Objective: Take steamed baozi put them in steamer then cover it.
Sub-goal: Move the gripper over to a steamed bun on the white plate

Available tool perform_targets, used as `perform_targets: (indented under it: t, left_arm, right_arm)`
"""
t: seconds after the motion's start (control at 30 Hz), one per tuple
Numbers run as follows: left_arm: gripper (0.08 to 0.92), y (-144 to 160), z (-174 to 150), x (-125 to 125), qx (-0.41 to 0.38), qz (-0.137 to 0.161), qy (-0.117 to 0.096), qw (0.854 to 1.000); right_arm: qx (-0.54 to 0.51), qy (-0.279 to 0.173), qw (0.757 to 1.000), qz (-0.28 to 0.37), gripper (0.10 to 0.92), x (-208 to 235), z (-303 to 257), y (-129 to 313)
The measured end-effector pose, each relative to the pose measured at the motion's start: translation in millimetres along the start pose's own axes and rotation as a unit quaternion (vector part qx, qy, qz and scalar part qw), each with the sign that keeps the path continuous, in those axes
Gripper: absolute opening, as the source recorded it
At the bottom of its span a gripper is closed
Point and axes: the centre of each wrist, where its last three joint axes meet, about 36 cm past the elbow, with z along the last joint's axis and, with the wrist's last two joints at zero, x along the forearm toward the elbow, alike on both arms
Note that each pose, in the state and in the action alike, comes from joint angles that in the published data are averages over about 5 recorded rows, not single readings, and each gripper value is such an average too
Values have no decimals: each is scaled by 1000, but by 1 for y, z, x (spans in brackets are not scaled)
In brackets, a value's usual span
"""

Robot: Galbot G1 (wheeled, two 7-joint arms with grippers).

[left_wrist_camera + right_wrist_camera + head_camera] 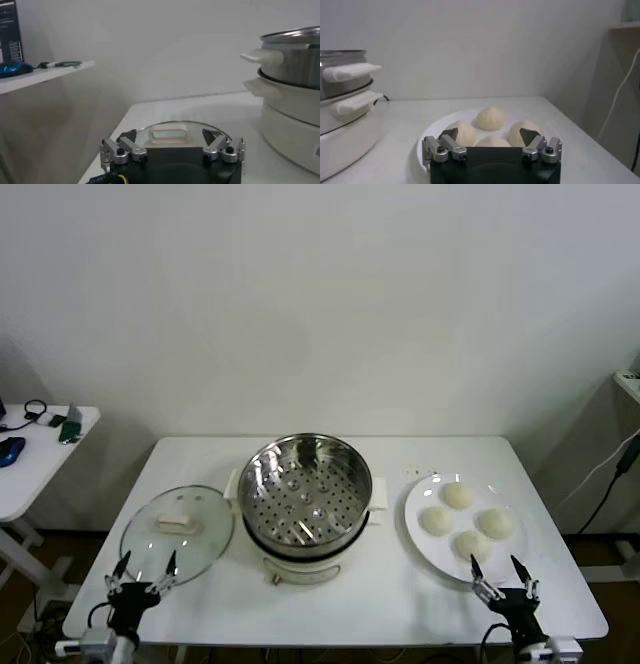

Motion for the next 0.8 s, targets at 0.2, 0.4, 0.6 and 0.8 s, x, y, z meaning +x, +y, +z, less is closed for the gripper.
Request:
perform_targets:
  t: [0.2, 0.4, 0.6, 0.8]
  left_arm:
    - [823, -3, 1, -2, -5, 9, 0, 1000]
    - [823, -4, 1, -3, -14, 18, -2, 1000]
    - [823, -6, 2, -4, -17, 22, -3, 1000]
    - [823, -7, 4, -4, -20, 25, -1, 999]
  right_arm:
    - [62, -4, 998, -14, 823, -53, -37, -13]
    - [182, 8, 980, -77, 823, -120, -86, -26]
    - [332, 46, 929, -158, 823, -169, -130, -46]
    - [445, 103, 856, -243, 823, -203, -176, -75]
